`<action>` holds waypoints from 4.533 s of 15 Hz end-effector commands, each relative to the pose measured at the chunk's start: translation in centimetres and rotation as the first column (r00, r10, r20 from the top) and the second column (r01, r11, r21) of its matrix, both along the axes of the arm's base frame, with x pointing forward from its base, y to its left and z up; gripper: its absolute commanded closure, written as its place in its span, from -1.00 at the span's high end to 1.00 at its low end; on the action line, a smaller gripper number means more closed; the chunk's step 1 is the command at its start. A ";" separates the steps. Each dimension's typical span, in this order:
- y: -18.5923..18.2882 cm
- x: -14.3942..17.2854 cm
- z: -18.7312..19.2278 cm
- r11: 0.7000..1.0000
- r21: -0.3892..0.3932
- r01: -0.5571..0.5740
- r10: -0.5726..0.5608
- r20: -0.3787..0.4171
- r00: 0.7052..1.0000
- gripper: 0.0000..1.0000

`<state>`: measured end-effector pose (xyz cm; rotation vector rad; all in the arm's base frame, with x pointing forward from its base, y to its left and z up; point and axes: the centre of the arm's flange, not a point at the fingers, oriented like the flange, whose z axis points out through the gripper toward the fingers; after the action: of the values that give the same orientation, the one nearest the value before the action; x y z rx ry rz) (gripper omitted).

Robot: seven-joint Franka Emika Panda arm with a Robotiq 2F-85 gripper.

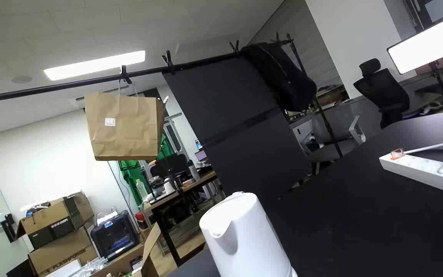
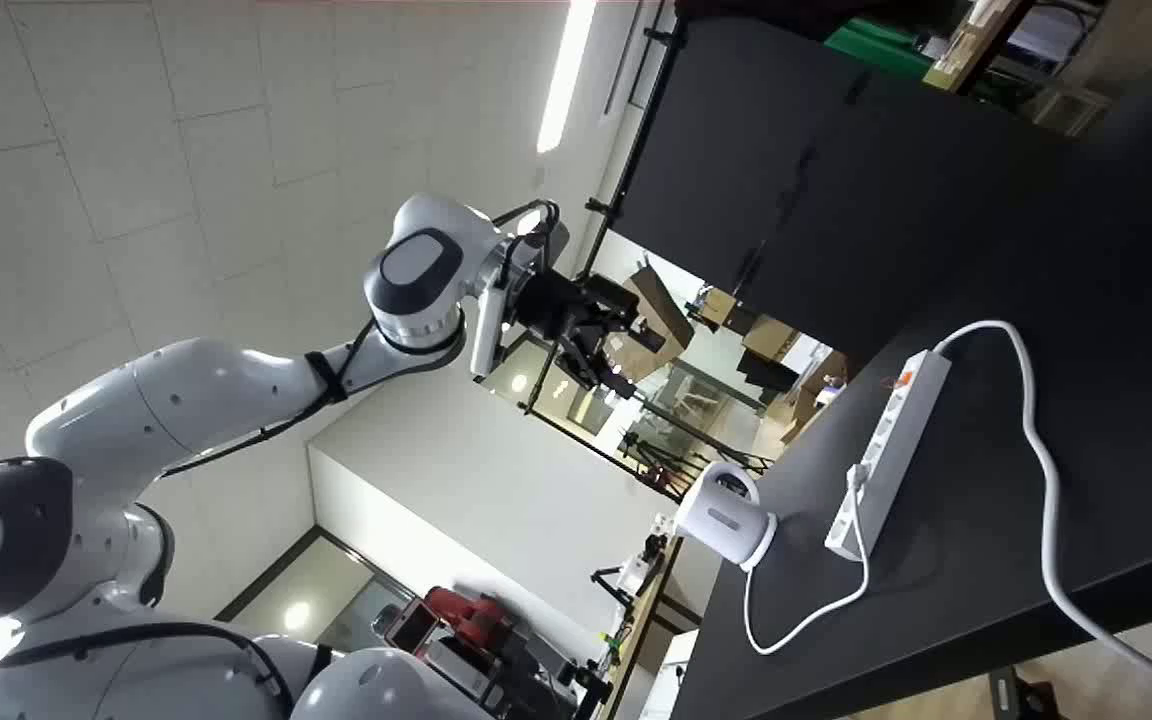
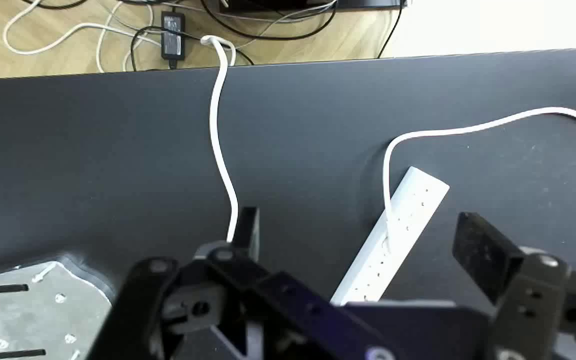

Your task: Push the extension cord switch

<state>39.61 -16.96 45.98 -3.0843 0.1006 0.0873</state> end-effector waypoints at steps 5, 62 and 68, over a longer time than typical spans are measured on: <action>0.0 0.0 0.0 1.000 -0.001 0.001 -0.001 0.003 1.000 1.00; 4.0 34.2 -21.6 0.999 -0.027 0.027 -0.023 0.154 0.988 -1.00; 4.3 34.2 -23.7 1.000 -0.022 0.019 -0.017 0.085 0.996 -1.00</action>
<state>72.46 -12.53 22.55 -3.0924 0.0932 -0.0946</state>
